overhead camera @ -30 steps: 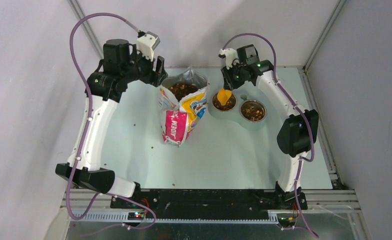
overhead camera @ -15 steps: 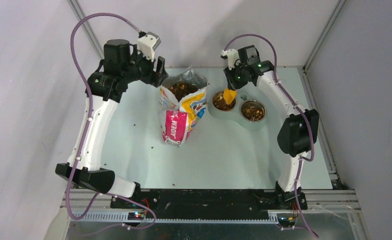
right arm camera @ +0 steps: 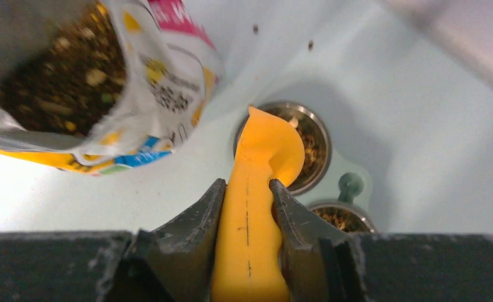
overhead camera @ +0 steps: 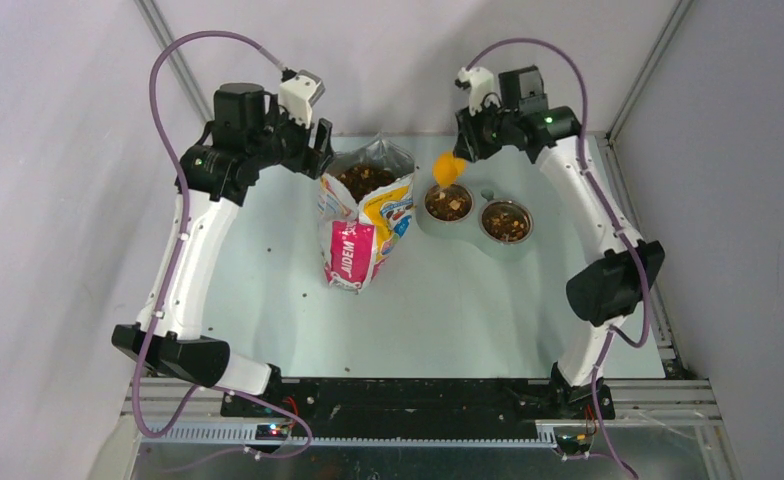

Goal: Serve the pet food

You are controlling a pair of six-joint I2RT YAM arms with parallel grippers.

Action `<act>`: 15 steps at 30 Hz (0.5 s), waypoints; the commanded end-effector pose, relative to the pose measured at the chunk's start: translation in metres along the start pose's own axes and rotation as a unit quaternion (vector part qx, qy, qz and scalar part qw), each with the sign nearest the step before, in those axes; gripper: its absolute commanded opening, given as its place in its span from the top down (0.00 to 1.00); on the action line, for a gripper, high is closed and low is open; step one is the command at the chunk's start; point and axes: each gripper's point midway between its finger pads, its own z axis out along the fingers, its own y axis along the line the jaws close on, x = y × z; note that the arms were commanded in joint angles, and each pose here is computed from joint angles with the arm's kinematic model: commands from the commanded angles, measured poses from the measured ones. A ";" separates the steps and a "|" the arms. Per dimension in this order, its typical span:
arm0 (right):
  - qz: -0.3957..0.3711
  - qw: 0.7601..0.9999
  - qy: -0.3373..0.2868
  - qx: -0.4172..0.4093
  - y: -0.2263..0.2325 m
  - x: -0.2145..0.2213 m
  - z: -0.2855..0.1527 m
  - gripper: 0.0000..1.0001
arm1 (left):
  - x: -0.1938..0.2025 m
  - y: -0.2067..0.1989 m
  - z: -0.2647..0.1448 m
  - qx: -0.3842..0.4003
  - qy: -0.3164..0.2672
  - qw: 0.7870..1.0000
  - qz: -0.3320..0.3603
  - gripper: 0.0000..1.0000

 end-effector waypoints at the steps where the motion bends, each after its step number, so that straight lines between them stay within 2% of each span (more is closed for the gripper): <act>1: -0.017 0.994 -0.109 -0.004 0.022 -0.072 -0.072 1.00 | -0.006 -0.001 -0.011 -0.006 -0.014 1.000 0.016 0.27; 6: -0.004 0.986 -0.165 -0.006 0.032 -0.115 -0.099 1.00 | 0.000 -0.002 -0.012 -0.007 -0.007 1.000 0.015 0.27; 9: -0.026 0.979 -0.202 -0.019 0.053 -0.141 -0.122 1.00 | 0.004 0.002 -0.013 -0.017 -0.001 1.000 0.021 0.26; 12: -0.054 0.972 -0.226 -0.040 0.076 -0.153 -0.130 1.00 | 0.006 0.004 -0.018 -0.028 0.001 0.999 0.026 0.26; 15: -0.071 0.971 -0.220 -0.064 0.093 -0.148 -0.120 1.00 | 0.014 0.007 -0.019 -0.038 0.009 0.999 0.027 0.25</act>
